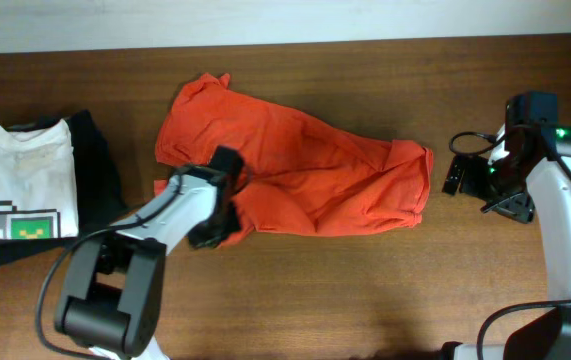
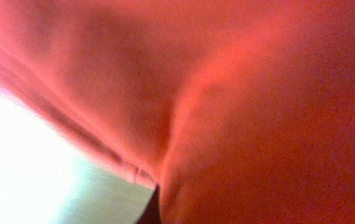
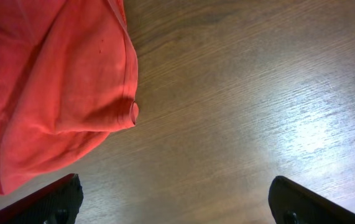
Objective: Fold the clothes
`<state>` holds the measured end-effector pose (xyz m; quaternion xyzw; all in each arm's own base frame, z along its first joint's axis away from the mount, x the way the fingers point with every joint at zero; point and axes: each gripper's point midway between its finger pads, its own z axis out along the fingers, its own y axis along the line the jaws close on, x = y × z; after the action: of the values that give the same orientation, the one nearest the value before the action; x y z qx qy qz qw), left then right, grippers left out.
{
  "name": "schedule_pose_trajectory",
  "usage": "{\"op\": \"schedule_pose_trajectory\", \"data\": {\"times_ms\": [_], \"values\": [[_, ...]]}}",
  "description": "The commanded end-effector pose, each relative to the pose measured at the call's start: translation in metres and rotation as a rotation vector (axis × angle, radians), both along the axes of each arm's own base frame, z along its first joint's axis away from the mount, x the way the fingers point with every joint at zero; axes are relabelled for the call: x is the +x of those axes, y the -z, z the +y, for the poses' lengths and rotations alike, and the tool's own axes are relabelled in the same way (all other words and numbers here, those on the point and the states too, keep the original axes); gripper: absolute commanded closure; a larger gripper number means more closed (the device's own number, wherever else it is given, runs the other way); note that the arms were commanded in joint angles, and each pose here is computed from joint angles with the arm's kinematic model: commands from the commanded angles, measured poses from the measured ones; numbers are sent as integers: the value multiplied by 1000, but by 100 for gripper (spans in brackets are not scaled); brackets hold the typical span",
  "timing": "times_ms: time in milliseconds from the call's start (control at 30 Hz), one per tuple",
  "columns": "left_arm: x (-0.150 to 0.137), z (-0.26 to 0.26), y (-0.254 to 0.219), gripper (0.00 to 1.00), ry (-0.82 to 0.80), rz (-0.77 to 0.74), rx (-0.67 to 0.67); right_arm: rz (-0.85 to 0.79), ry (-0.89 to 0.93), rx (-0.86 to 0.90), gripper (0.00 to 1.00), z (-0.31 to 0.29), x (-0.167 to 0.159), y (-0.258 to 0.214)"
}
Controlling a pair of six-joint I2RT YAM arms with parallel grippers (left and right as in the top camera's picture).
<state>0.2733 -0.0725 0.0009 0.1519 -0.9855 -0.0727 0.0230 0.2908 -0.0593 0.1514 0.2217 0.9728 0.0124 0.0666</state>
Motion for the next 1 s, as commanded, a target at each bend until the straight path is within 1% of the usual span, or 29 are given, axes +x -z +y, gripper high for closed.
{"op": "schedule_pose_trajectory", "data": {"times_ms": [0, 67, 100, 133, 200, 267, 333, 467, 500, 533, 567, 600, 633, 667, 700, 767, 867, 900, 933, 967], "values": [[-26, 70, -36, 100, -81, 55, 152, -53, -88, 75, 1, 14, 11, -4], [-35, 98, -54, 100, -153, 49, 197, -79, -121, 104, 2, 20, 19, -3], [-38, 114, -63, 100, -218, 27, 194, -71, -139, 109, 3, 25, 23, 3], [-39, 120, -66, 100, -249, 15, 191, -63, -179, 125, 3, 35, 27, 11], [-38, 123, -66, 100, -260, 11, 178, -40, -224, 132, 4, 48, 34, 29], [-34, 115, -64, 100, -257, -2, 145, 15, -291, 143, 4, 71, 40, 58], [-32, 113, -64, 100, -248, -8, 142, 53, -330, 149, 8, 84, 43, 77], [-32, 112, -64, 100, -235, -6, 141, 129, -306, 162, 19, 103, 56, 131], [-32, 112, -64, 100, -235, -6, 141, 138, -298, 164, 22, 103, 57, 139], [-32, 112, -64, 100, -235, -6, 141, 145, -297, 165, 29, 103, 59, 148], [-32, 112, -64, 100, -235, -6, 141, 140, -297, 165, 31, 104, 61, 150], [-32, 112, -64, 100, -235, -6, 141, 113, -300, 161, 47, 104, 68, 151], [-32, 112, -64, 100, -235, -6, 141, 96, -301, 159, 66, 104, 72, 151], [-32, 112, -64, 100, -235, -6, 141, 80, -302, 158, 96, 104, 76, 151], [-32, 112, -64, 100, -235, -5, 141, 63, -302, 155, 96, 104, 81, 148], [-32, 113, -64, 100, -234, -5, 145, -5, -286, 144, 96, 96, 103, 114], [-29, 113, -63, 100, -232, -16, 142, -345, -225, 71, 96, 57, 181, -8], [-28, 113, -63, 100, -232, -19, 141, -431, -203, 29, 94, 42, 200, -31], [-28, 112, -63, 100, -233, -22, 139, -475, -194, 16, 66, 36, 208, -38], [-26, 112, -63, 100, -233, -31, 137, -472, -190, 10, 24, 34, 210, -35]]}}
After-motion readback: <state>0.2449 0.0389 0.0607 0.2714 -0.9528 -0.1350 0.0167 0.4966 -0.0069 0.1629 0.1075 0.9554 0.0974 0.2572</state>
